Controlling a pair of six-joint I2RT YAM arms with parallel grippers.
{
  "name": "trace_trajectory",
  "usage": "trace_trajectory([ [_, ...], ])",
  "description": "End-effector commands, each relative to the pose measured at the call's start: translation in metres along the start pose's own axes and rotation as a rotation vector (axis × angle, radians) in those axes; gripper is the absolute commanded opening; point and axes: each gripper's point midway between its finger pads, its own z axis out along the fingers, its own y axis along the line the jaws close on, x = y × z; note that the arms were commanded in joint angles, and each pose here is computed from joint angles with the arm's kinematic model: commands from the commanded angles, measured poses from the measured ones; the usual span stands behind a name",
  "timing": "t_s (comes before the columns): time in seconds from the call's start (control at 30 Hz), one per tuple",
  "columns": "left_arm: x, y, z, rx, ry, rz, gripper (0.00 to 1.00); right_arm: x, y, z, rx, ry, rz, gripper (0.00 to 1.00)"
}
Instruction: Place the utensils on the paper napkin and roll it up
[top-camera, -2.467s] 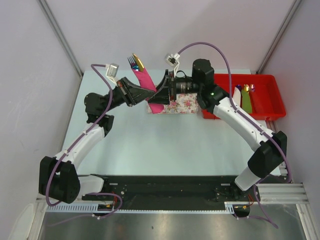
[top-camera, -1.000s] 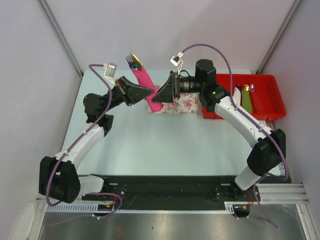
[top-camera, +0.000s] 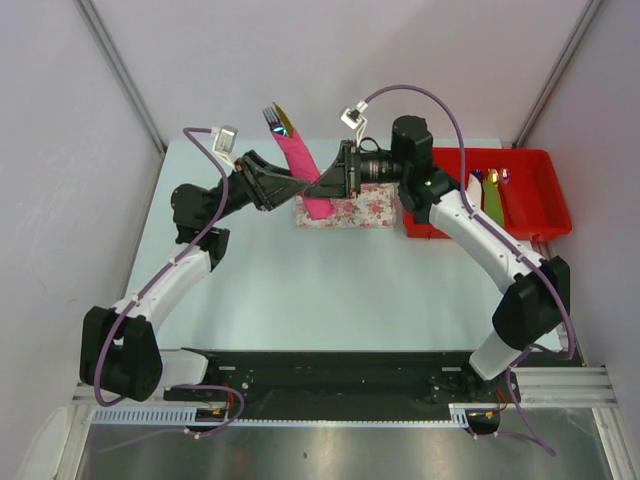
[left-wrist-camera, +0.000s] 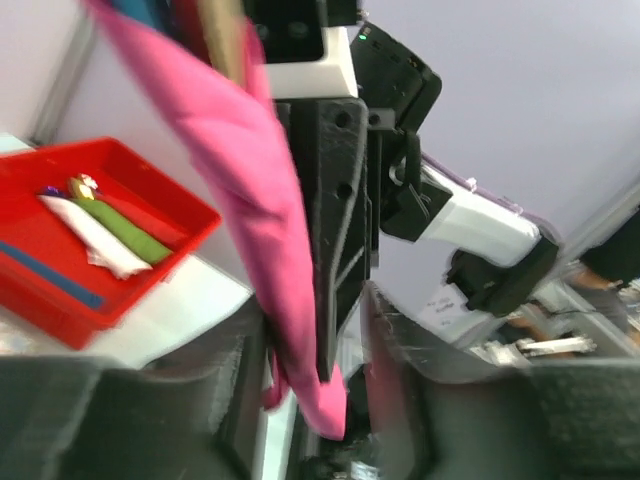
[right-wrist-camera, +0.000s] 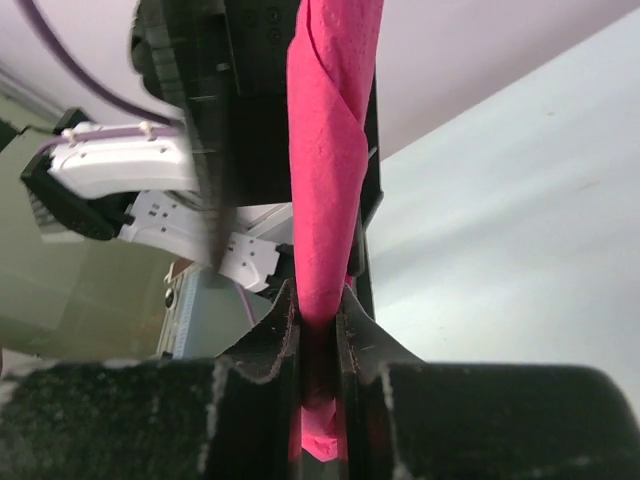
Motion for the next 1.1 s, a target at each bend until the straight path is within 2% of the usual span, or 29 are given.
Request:
trace_trajectory([
  [0.0,-0.015,-0.013,0.003,0.021,-0.013,0.128,0.61,-0.028,-0.019,-0.022,0.069,-0.074,0.004,0.0],
  [0.03,-0.016,-0.012,0.002,0.008,-0.014,0.132,0.69,-0.031,-0.018,-0.026,0.073,-0.081,0.005,0.0],
  [0.07,-0.014,-0.004,0.0,-0.02,-0.005,0.138,0.81,-0.032,-0.026,-0.033,0.094,-0.09,0.022,0.0],
  [0.17,-0.015,0.005,-0.004,-0.066,0.007,0.158,0.91,-0.032,-0.032,-0.048,0.123,-0.108,0.041,0.0],
  [0.4,-0.008,0.019,-0.011,-0.115,0.044,0.18,0.95,-0.013,-0.111,-0.149,0.402,-0.165,0.204,0.0],
  [0.43,-0.007,0.019,-0.011,-0.117,0.048,0.18,0.95,-0.015,-0.13,-0.183,0.48,-0.206,0.217,0.0],
  [0.53,-0.003,0.025,-0.012,-0.128,0.064,0.175,0.97,-0.004,-0.17,-0.246,0.65,-0.236,0.246,0.0],
  [0.67,0.001,0.033,-0.013,-0.145,0.083,0.168,0.99,0.014,-0.216,-0.309,0.811,-0.245,0.278,0.0],
  [0.83,0.008,0.043,-0.014,-0.162,0.116,0.155,1.0,0.043,-0.27,-0.349,0.897,-0.205,0.335,0.0],
  [1.07,0.016,0.059,-0.016,-0.2,0.156,0.142,1.0,0.07,-0.316,-0.356,0.889,-0.154,0.37,0.0],
])
